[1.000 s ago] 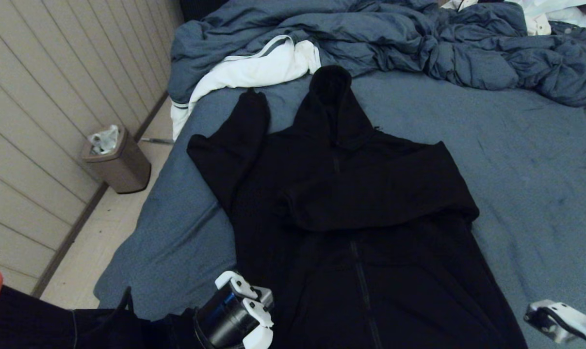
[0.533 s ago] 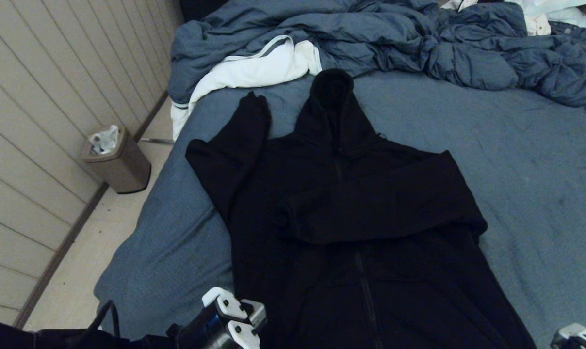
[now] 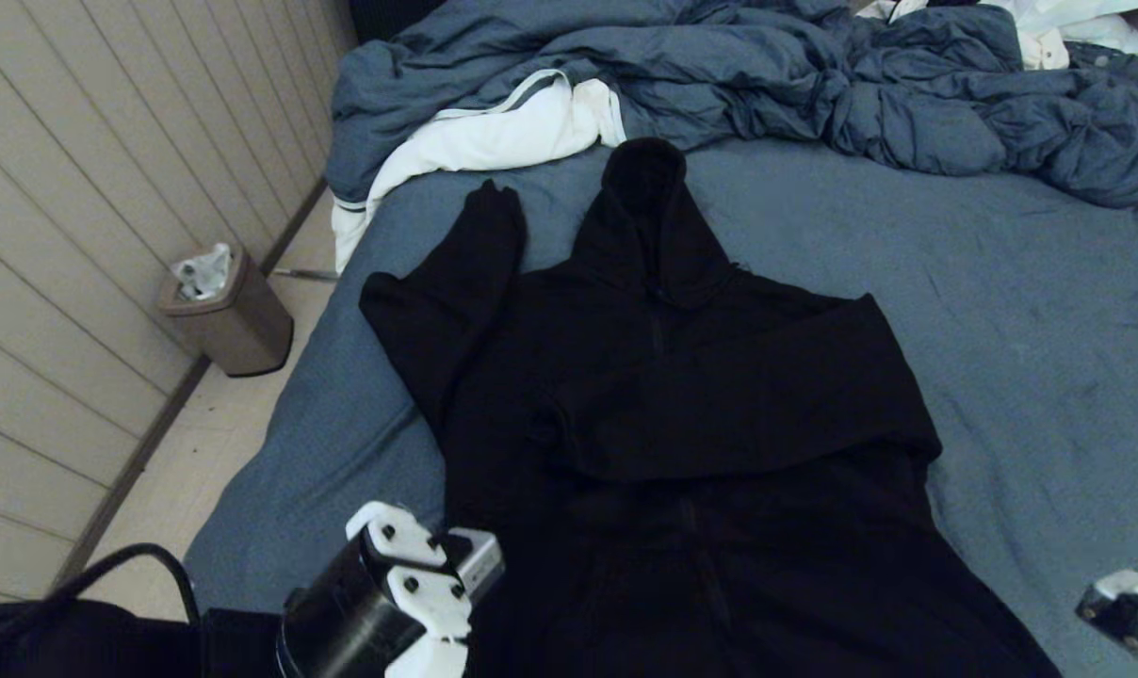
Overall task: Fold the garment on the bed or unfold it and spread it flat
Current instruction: Fold the black sweatshirt
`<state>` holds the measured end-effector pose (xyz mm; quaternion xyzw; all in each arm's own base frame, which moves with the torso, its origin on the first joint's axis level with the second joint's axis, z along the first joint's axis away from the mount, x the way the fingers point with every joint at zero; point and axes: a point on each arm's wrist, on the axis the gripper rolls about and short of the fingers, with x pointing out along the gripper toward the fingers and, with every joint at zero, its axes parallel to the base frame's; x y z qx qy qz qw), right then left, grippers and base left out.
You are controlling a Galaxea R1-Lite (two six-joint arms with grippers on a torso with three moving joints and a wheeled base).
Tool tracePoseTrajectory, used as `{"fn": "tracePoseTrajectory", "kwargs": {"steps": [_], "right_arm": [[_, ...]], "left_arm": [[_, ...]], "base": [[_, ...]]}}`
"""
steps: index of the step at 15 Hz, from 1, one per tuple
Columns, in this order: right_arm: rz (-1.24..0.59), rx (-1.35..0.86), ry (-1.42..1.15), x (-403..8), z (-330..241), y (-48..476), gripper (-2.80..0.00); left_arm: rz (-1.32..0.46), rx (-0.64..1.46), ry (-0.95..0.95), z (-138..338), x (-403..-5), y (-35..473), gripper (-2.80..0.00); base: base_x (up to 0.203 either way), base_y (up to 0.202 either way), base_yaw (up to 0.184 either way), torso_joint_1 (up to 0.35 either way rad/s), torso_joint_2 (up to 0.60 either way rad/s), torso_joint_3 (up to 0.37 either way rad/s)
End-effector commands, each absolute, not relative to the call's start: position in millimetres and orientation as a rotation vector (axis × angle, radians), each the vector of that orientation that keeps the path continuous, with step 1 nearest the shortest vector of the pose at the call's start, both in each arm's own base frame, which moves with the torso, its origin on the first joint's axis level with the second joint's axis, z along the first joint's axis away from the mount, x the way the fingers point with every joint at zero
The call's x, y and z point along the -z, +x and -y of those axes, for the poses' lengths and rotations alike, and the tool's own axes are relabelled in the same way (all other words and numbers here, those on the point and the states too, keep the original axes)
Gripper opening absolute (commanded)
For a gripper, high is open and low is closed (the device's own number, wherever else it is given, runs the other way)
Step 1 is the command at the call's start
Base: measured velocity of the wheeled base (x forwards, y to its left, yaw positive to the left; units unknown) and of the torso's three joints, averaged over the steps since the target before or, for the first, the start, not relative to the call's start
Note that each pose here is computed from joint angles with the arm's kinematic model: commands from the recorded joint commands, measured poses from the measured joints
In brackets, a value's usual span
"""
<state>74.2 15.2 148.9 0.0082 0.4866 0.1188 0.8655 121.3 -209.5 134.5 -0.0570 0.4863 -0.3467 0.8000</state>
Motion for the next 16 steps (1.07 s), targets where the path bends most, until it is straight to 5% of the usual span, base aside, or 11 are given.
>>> {"fn": "tracePoseTrajectory", "kwargs": {"steps": [1,5,16], "right_arm": [[-1.017,-0.249,0.021,-158.1,-17.6,90.1,-2.80],[-0.985,-0.246,0.026,-167.4,-24.0,134.7,-2.80],[-0.913,-0.156,0.082,-170.5,-16.7,283.3,-2.80]], "left_arm": [[-0.967,0.745,-0.187,209.3,-161.9,132.4,-2.80],[-0.908,0.694,-0.242,217.1,-191.8,169.4,-2.80],[-0.861,0.575,-0.331,245.0,-174.2,306.0,-2.80]], "base": [[0.000,0.000,0.000,0.000,0.00,0.000],[0.000,0.000,0.000,0.000,0.00,0.000],[0.000,0.000,0.000,0.000,0.00,0.000]]}}
